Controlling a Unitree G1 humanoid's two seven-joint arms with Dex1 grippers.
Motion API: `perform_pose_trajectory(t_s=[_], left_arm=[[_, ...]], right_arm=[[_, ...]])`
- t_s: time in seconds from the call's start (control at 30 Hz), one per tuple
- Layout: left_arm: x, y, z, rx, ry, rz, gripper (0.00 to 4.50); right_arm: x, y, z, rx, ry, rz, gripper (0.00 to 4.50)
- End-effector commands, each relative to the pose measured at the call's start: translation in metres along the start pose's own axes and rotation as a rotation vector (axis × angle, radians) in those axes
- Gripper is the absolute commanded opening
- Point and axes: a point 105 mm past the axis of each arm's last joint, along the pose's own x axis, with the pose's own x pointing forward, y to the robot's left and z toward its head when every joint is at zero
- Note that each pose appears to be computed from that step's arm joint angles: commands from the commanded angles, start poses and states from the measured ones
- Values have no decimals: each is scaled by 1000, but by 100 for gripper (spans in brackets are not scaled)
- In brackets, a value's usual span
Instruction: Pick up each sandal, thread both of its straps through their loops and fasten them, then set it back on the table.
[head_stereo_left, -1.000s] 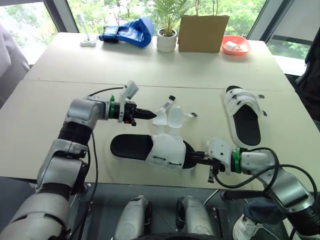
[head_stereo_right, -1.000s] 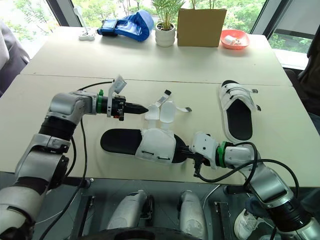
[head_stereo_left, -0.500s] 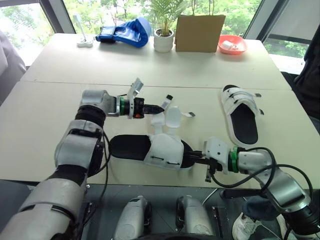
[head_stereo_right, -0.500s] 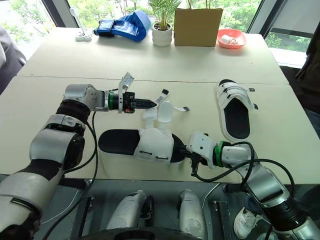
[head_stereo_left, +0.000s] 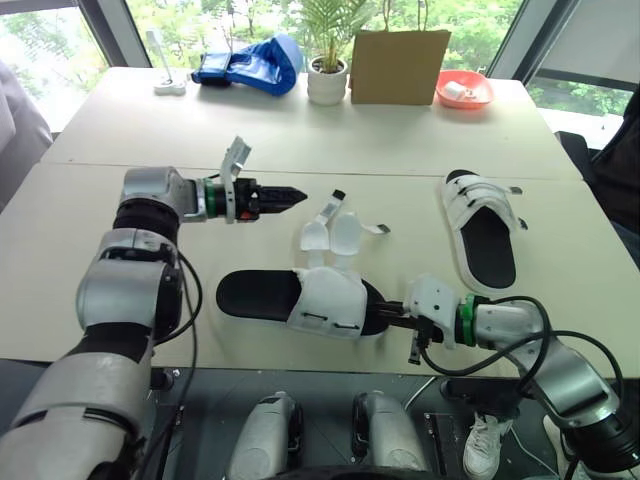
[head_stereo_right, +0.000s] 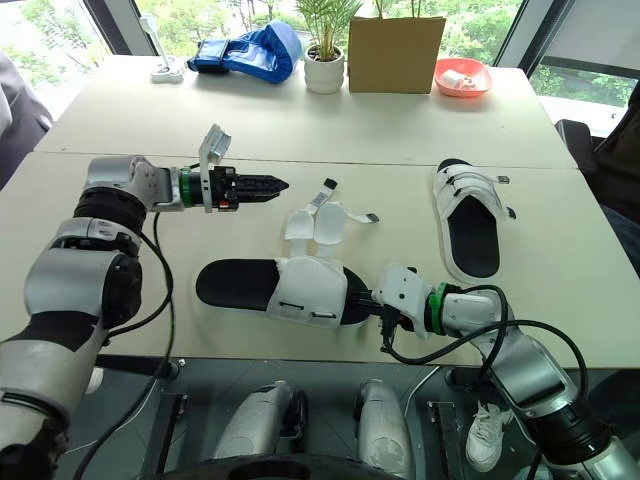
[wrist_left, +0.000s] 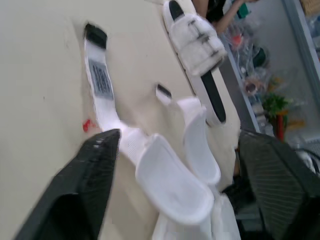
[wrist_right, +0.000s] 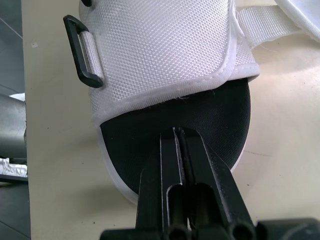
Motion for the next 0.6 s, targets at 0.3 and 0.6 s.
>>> perform_pose_trajectory(t_s=[0.3, 0.6], left_arm=[[31, -3, -28, -91, 151, -8, 444], [70, 4, 4, -125, -120, 97, 444]], right_arm=[[1, 4, -13, 19, 58, 2, 0], [-1, 5, -14, 20, 62, -2, 0]])
